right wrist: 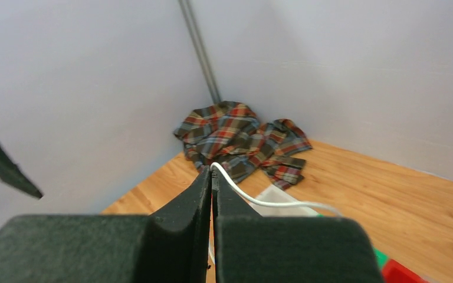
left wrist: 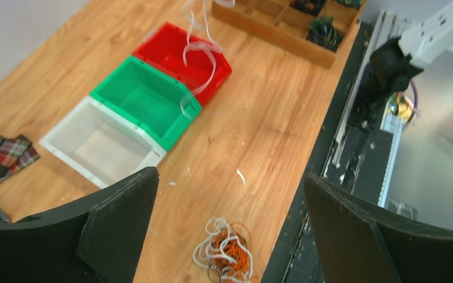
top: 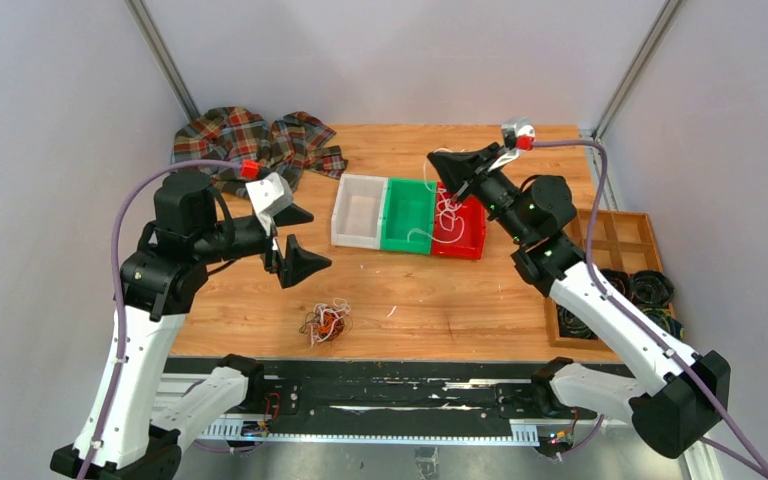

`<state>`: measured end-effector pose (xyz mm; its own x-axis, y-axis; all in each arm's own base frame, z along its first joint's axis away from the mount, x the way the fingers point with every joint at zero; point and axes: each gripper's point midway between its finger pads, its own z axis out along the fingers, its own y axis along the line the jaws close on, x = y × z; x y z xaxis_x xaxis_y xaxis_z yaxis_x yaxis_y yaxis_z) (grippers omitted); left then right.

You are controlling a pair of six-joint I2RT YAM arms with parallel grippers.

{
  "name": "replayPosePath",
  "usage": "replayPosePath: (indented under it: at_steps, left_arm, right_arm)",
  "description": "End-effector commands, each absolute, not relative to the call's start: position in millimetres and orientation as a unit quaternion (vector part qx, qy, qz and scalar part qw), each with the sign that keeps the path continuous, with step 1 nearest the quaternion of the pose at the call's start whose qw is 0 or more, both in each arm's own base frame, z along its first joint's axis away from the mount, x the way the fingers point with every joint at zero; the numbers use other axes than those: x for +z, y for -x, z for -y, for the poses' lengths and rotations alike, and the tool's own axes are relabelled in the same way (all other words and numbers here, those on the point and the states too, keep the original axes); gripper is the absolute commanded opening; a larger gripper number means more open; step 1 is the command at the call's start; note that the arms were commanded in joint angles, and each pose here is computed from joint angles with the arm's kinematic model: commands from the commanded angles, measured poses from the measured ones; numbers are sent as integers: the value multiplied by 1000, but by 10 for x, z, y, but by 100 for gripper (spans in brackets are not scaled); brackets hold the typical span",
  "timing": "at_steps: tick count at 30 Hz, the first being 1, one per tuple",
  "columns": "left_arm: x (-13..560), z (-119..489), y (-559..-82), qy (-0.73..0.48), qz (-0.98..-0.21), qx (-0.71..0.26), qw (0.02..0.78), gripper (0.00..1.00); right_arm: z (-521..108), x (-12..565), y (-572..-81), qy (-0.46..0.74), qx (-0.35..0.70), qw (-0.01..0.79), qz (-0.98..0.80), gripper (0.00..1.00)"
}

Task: Untangle the cables
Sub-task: Place the cable in the bin.

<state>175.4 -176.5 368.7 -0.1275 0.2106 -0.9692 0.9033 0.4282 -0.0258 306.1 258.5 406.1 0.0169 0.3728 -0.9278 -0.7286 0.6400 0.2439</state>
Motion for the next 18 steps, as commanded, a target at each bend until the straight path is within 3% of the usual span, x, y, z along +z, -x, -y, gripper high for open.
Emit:
replayPosePath:
  at_steps: [1,8,18]
  left_arm:
    - [3527,1662,-1661,-448,-679,-296,500,98]
    - [3195,1308,-1942,-414,-741,-179,498,98]
    - [3085,1234,-1870,-402,-751,-169,497,98]
  right_arm:
    - [-2277,4261,-3174,126,369,714,-581,1]
    - [-2003,4239,-3366,120,320,728,-595,1]
    - [-1814,4341,-3559,135,261,748,-595,1]
